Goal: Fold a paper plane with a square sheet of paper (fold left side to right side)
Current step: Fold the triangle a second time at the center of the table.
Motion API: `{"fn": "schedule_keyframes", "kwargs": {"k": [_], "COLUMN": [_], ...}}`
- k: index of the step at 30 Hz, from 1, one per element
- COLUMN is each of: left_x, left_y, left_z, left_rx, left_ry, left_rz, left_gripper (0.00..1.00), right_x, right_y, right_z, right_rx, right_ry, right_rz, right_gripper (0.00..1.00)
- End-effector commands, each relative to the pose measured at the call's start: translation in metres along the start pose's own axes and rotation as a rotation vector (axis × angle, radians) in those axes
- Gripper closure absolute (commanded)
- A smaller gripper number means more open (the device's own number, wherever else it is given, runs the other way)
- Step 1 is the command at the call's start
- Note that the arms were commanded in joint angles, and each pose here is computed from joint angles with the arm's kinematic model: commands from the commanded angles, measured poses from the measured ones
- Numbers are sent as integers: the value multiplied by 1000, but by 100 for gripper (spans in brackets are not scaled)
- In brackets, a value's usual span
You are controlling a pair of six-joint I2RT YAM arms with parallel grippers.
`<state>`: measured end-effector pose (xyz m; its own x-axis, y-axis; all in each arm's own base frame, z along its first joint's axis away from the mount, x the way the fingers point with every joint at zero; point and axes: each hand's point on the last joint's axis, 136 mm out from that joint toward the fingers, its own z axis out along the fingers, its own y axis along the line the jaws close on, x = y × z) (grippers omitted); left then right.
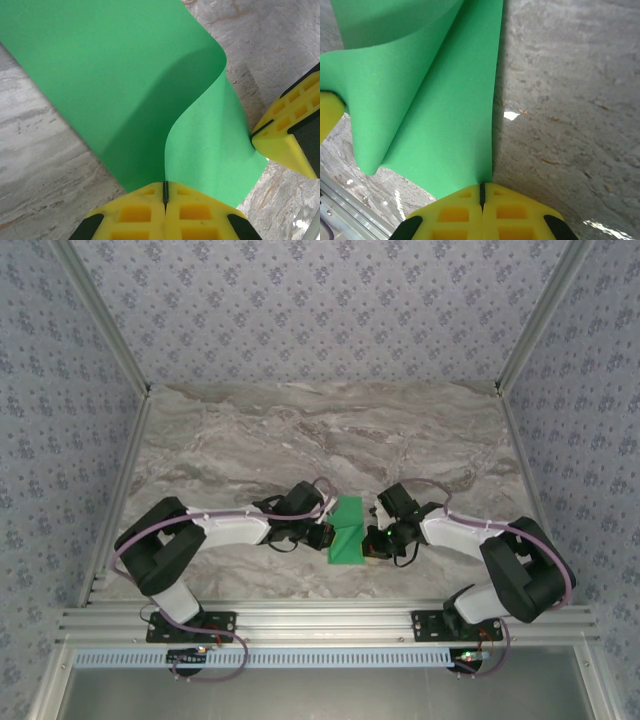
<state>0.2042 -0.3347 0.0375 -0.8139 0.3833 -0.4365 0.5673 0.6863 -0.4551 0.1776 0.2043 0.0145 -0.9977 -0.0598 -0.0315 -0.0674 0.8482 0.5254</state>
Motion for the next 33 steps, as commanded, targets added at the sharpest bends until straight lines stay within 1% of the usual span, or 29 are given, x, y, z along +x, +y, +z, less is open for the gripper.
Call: {"fn": "schedule_keyframes", "kwargs": {"k": [1, 9, 33], "left_x": [-6, -7, -4], "left_y": [0, 7, 11], "left_z": [1, 3, 11], "left_rx": [5, -12, -21], "left_ry": [8, 7, 22], "left_rz": [14, 3, -2], "left_gripper": [100, 100, 100], "right_x": [14, 15, 16], "right_y": [-23, -24, -24], "right_z": [5, 5, 6], "right_rx": [108, 113, 109], "right_ry": [52, 54, 57], "right_rz": [17, 18, 17], "right_gripper": [98, 98, 97]}}
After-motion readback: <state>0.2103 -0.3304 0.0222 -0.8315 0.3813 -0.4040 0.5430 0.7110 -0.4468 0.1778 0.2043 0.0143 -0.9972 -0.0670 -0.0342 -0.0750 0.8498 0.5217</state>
